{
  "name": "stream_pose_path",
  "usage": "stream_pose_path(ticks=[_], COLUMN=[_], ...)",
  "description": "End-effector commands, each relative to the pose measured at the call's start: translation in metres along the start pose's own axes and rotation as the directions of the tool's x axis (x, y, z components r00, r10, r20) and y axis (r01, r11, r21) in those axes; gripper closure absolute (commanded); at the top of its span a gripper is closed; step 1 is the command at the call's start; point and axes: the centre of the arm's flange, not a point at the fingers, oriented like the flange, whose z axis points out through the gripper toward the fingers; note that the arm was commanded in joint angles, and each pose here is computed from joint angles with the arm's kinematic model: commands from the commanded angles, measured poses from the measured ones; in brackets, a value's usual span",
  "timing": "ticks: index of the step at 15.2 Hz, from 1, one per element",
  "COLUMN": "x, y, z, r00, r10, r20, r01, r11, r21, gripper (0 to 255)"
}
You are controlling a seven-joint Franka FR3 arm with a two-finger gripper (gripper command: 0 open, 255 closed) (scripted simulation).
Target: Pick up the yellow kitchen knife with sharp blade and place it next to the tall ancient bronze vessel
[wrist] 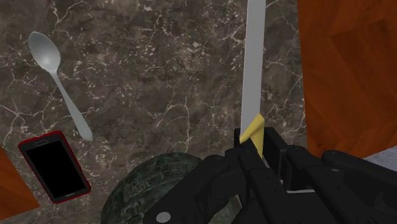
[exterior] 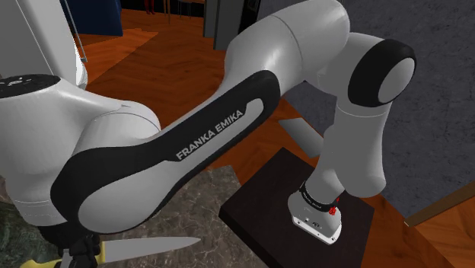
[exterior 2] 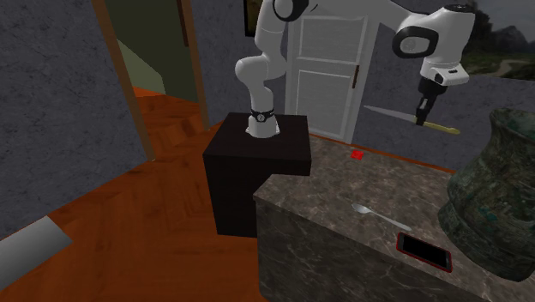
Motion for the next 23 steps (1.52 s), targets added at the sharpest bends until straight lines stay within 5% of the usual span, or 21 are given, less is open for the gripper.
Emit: stream_pose_path(ticks=[1, 23], x=[-0.001, -0.004], y=[0.002, 0.025], z=[0.011, 0.125], r00=[1.000, 1.000], r10=[0.000, 0.000], r20=[-0.001, -0.001], r01=[0.000, 0.000], r11=[1.000, 1.000], r21=[0.000, 0.000], gripper=[255, 255])
